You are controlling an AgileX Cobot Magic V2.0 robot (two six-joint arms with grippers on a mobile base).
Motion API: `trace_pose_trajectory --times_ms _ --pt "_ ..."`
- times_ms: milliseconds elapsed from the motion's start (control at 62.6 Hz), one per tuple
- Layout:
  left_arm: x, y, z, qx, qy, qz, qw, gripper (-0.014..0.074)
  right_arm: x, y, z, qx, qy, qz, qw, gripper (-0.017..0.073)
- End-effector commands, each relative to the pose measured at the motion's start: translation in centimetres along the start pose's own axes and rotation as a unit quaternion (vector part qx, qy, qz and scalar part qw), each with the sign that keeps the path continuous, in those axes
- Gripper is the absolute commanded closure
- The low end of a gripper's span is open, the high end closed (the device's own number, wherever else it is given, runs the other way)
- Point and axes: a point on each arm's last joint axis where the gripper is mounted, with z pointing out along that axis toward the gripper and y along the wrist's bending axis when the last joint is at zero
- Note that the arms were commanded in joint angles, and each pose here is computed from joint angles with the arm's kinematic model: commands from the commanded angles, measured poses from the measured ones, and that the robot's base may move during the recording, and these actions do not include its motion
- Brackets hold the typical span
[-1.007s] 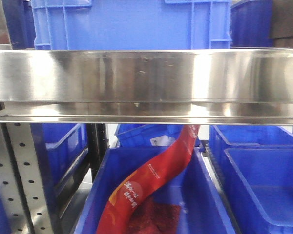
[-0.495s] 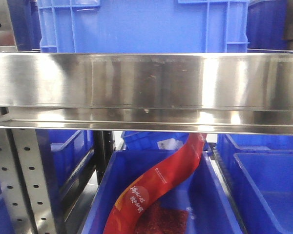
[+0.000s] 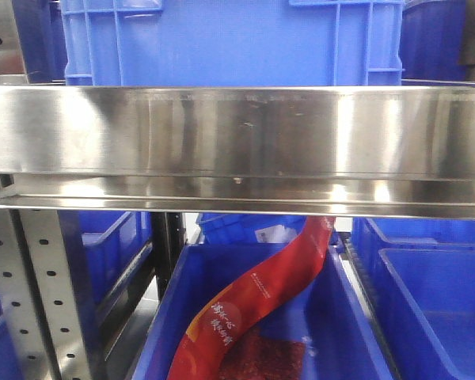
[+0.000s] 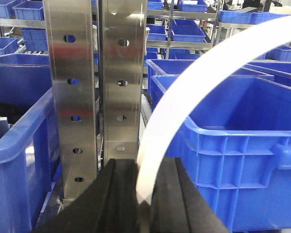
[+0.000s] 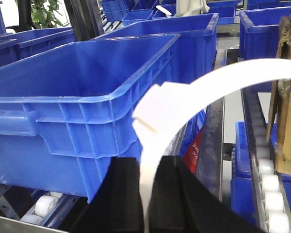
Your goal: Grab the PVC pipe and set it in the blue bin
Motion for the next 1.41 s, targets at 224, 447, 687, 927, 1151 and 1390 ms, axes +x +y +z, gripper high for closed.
trace_pose_trajectory --times_ms 224,447,687,927,1151,1390 --pt "-0.9 -0.2 0.9 0.009 0.007 -0.006 1.0 0.0704 -1.6 0.8 1.0 -0.021 -0.032 -0.059 0.998 0.0727" --pt "-4.8 -3.1 4.8 0.09 0.013 0.0 0.996 0.0704 -4.9 3.7 5.8 -0.066 -0.027 -0.092 0.993 0.0727" --pt "-8.6 -8.1 10.6 0.167 -0.015 0.016 0.986 0.0704 -8.2 6.7 12.1 -0.086 -0.018 -0.096 0.991 0.0727" --pt "-9.9 -11.1 18.5 0.171 -0.044 0.011 0.984 0.0704 -8.7 8.5 18.6 -0.087 0.003 -0.096 0.992 0.0727" --pt "-6.8 -12.8 23.8 0.169 -0.002 0.018 0.985 0.0704 -6.8 9.1 22.2 -0.087 0.045 -0.087 0.991 0.0727" --pt "-5.5 -13.1 25.0 0.169 0.015 0.021 0.985 0.0519 -6.5 9.1 22.3 -0.084 0.054 -0.088 0.991 0.0543"
